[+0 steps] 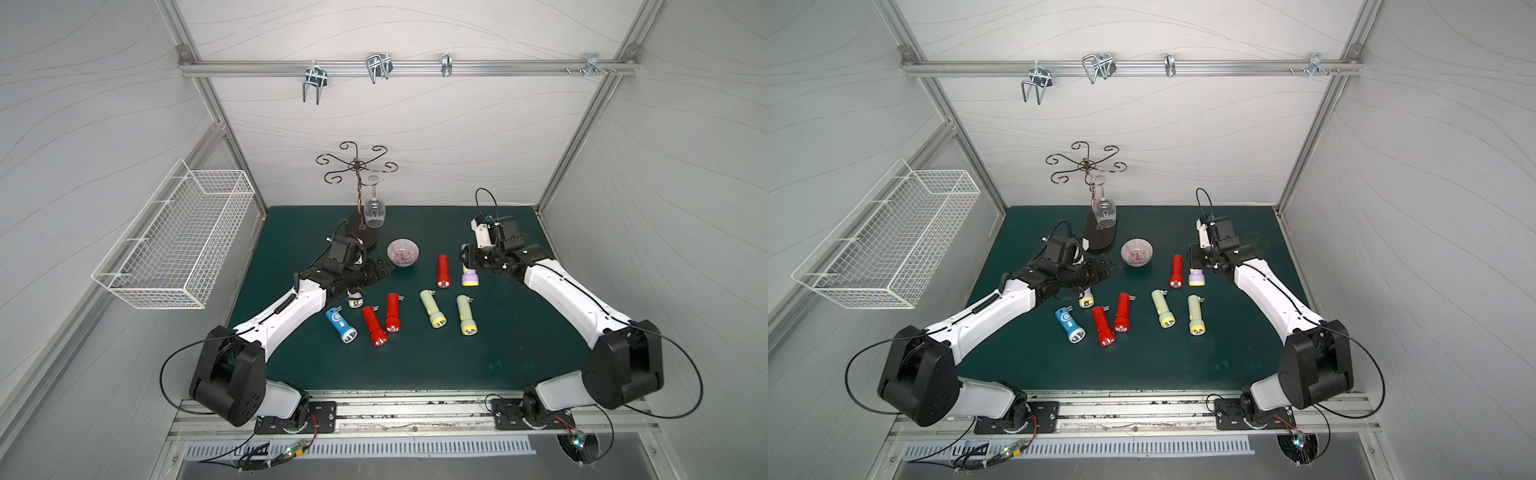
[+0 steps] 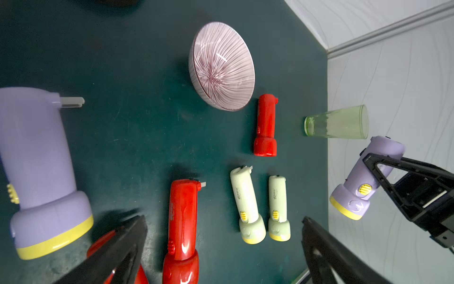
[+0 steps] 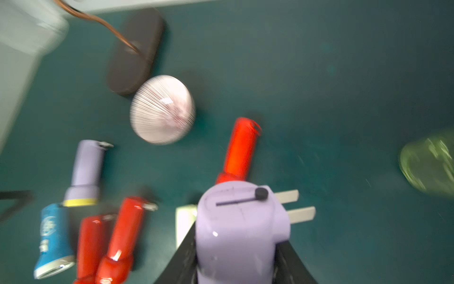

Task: Close the plug at the bottom of the flashlight
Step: Pick up the flashlight from the center of the board, then close the plug of the flashlight.

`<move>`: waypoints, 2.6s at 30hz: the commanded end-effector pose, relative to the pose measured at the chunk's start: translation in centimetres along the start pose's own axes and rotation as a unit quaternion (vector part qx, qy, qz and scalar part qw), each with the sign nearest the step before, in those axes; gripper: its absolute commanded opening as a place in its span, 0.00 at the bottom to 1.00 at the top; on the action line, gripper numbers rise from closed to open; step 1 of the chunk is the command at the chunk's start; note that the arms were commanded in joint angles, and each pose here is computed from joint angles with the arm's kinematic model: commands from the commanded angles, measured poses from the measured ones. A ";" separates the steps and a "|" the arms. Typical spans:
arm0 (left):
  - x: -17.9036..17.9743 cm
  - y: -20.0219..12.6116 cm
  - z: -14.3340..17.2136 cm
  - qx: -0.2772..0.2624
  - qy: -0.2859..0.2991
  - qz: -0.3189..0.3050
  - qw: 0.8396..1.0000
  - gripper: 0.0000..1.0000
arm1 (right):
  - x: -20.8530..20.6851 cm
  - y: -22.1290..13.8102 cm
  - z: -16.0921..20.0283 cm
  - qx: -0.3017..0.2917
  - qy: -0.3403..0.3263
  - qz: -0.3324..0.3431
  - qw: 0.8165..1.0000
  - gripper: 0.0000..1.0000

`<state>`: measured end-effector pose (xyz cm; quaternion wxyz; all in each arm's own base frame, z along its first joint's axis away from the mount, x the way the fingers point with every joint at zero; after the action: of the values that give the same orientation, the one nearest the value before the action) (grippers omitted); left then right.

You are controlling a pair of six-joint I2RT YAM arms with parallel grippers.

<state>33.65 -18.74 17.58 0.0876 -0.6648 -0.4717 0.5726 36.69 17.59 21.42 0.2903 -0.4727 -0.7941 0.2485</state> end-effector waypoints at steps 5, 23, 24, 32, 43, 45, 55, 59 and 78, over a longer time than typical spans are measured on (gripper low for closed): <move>-4.0 -2.1 -3.4 -0.034 -0.001 0.045 0.998 0.99 | 6.8 0.9 -7.0 -0.228 -0.242 -0.118 0.936 0.00; -10.9 -4.9 -4.4 -0.020 -0.223 0.181 0.958 0.91 | 10.8 2.2 -4.1 -0.497 -0.494 -0.124 0.703 0.00; -11.1 -4.8 -4.2 -0.016 -0.235 0.184 0.954 0.91 | 10.8 2.4 -4.0 -0.496 -0.496 -0.123 0.703 0.00; -11.8 -2.9 -4.0 0.015 -0.282 0.181 0.942 0.84 | 11.8 2.9 -3.5 -0.488 -0.506 -0.123 0.700 0.00; -11.9 -2.0 -4.3 0.022 -0.297 0.175 0.938 0.72 | 13.0 4.8 -3.2 -0.429 -0.507 -0.122 0.738 0.00; -12.0 -1.9 -4.2 0.025 -0.300 0.176 0.937 0.71 | 13.2 4.9 -3.1 -0.425 -0.510 -0.120 0.738 0.00; -11.7 -1.2 -3.3 0.025 -0.313 0.168 0.934 0.66 | 14.2 5.5 -2.8 -0.409 -0.522 -0.129 0.737 0.00; -11.8 -0.5 -2.8 0.033 -0.320 0.165 0.932 0.66 | 14.4 5.6 -2.7 -0.409 -0.524 -0.127 0.736 0.00; -10.6 1.2 -2.6 0.027 -0.344 0.147 0.927 0.51 | 15.8 3.8 -2.9 -0.438 -0.523 -0.135 0.719 0.00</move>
<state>36.95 -25.49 24.52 -0.1311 -0.4855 -0.3641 0.7839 35.93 33.63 21.26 -0.3543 -0.2242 -0.9047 0.0759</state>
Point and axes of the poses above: each gripper's point midway between its finger pads, its own y axis out along the fingers, its own x axis along the line the jaws close on, z = x × y, the point moved 2 cm from there along -y, back along the fingers, and after that the axes turned 3 degrees about -y, right-handed, at the moved point
